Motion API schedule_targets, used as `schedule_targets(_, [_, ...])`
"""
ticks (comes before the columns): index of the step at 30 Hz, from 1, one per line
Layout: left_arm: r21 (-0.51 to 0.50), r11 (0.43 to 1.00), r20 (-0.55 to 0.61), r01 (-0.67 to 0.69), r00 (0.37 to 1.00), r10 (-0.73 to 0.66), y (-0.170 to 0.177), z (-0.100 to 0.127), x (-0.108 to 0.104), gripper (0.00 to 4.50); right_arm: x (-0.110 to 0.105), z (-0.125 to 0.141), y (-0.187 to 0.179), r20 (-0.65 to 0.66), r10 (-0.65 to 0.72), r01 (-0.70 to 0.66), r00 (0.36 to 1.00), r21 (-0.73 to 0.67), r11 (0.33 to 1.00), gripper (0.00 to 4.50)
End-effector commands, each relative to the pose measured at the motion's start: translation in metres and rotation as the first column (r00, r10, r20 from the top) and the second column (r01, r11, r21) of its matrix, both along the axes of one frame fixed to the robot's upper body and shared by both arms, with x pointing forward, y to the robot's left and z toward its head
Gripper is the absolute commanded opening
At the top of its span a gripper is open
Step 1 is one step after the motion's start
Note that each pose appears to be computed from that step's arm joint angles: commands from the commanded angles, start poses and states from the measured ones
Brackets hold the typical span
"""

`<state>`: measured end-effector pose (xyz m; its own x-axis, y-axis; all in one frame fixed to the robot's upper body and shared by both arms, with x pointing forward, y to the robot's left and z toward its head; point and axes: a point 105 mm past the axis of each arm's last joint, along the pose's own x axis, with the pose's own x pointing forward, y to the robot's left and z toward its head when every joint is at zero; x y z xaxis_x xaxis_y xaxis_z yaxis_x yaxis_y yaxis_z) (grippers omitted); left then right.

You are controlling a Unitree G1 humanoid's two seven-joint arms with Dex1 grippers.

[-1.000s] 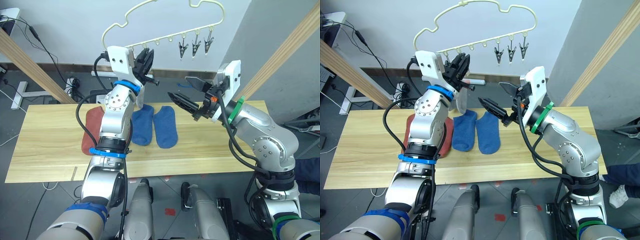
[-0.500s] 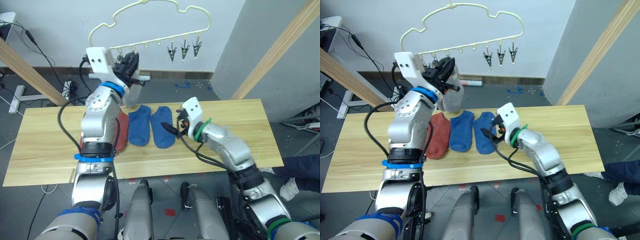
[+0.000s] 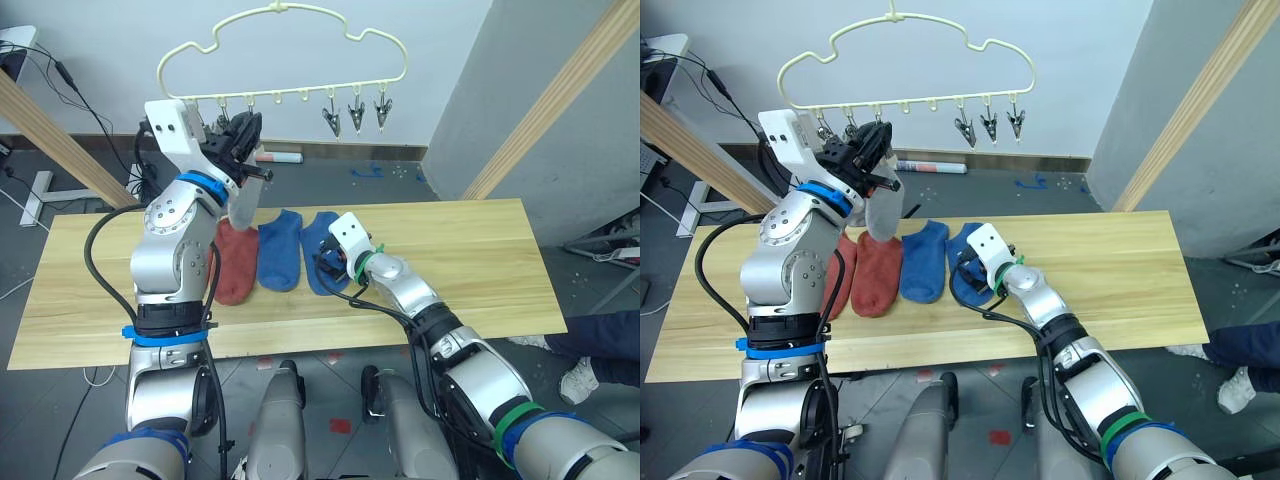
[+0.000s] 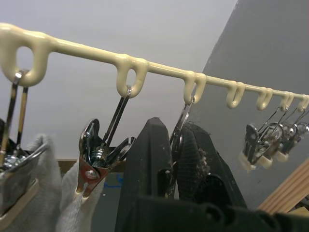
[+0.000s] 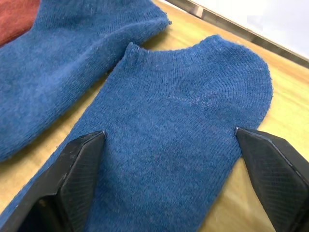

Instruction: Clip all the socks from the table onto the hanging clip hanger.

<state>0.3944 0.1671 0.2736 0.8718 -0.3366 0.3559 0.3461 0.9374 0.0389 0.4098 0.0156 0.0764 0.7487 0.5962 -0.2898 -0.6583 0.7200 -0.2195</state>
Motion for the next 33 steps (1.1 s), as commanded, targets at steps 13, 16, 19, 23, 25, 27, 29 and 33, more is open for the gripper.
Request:
schedule_targets(13, [-0.045, 0.999, -0.069, 0.003, 0.998, -0.006, 0.005, -0.012, 0.002, 0.17, -0.02, -0.017, -0.042, 0.07, 0.083, -0.081, 0.994, -0.025, 0.996, 0.02])
schedule_targets(16, [-0.206, 0.977, -0.161, 0.058, 0.983, -0.092, 0.002, -0.02, 0.005, 0.17, -0.032, 0.016, -0.047, 0.173, 0.127, -0.138, 0.977, 0.055, 0.989, 0.02])
schedule_targets(19, [-0.369, 0.924, -0.273, 0.103, 0.938, -0.214, 0.0, -0.033, 0.004, 0.17, -0.053, 0.045, -0.047, 0.255, 0.213, -0.24, 0.943, 0.077, 0.968, 0.02])
schedule_targets(23, [-0.519, 0.842, -0.346, 0.148, 0.864, -0.366, -0.003, -0.04, 0.001, 0.17, -0.072, 0.075, -0.048, 0.352, 0.279, -0.302, 0.893, 0.011, 0.953, 0.02])
schedule_targets(25, [-0.573, 0.799, -0.334, 0.181, 0.839, -0.43, -0.009, -0.033, -0.002, 0.17, -0.076, 0.088, -0.045, 0.379, 0.29, -0.311, 0.879, -0.006, 0.95, 0.02])
schedule_targets(27, [-0.593, 0.778, -0.327, 0.209, 0.82, -0.469, -0.015, -0.028, -0.005, 0.17, -0.078, 0.099, -0.039, 0.41, 0.307, -0.318, 0.859, -0.043, 0.947, 0.02])
schedule_targets(29, [-0.592, 0.774, -0.33, 0.225, 0.809, -0.487, -0.02, -0.027, -0.007, 0.17, -0.077, 0.109, -0.033, 0.43, 0.307, -0.317, 0.849, -0.051, 0.947, 0.02])
schedule_targets(33, [-0.607, 0.757, -0.32, 0.242, 0.798, -0.512, -0.026, -0.024, -0.009, 0.17, -0.077, 0.122, -0.022, 0.45, 0.305, -0.319, 0.839, -0.046, 0.946, 0.02])
